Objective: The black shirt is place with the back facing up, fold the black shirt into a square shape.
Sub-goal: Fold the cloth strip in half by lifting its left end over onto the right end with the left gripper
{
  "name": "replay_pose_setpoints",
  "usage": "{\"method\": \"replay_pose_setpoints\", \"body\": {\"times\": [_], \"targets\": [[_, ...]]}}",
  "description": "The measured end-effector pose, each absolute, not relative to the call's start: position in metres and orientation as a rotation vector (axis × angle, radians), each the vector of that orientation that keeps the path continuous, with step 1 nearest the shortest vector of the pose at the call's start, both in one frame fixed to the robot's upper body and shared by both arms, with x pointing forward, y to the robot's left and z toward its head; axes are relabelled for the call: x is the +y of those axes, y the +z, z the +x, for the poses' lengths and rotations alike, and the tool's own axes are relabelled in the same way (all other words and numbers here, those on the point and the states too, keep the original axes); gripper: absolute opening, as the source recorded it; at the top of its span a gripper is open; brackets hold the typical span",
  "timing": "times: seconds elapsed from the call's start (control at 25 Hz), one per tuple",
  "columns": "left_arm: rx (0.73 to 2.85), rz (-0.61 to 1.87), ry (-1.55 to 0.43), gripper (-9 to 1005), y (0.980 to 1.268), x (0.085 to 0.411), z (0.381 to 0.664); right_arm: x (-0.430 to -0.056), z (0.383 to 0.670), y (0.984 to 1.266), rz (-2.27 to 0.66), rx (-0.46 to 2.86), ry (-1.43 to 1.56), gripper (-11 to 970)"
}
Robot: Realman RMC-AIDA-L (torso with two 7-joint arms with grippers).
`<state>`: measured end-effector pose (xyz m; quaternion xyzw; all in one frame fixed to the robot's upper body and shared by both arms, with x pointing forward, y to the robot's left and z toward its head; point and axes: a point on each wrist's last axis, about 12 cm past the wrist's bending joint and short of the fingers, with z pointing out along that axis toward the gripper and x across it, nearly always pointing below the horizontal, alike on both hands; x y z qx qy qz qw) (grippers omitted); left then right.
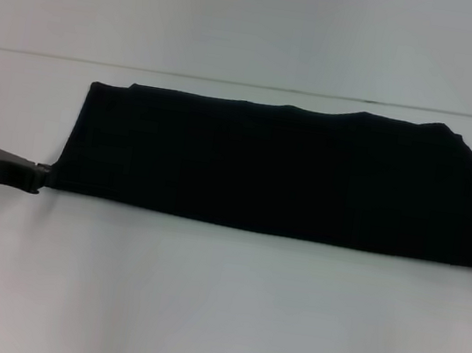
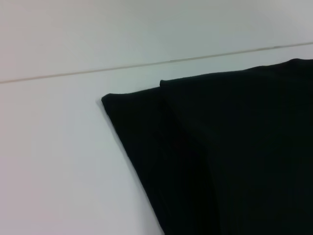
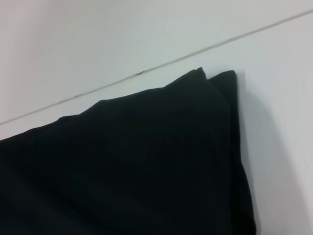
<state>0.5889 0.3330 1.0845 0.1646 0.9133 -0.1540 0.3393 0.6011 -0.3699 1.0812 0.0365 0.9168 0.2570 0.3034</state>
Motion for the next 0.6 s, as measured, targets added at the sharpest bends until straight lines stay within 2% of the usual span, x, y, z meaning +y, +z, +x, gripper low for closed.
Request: {"method": "replay_pose_setpoints", "body": {"times": [0.6], "targets": [[2.409,0.432,-0.365,16,1.0815,0.3407,0.583,-0.3738,0.5956,1.08,0.1,2.438,0.698,51]]}}
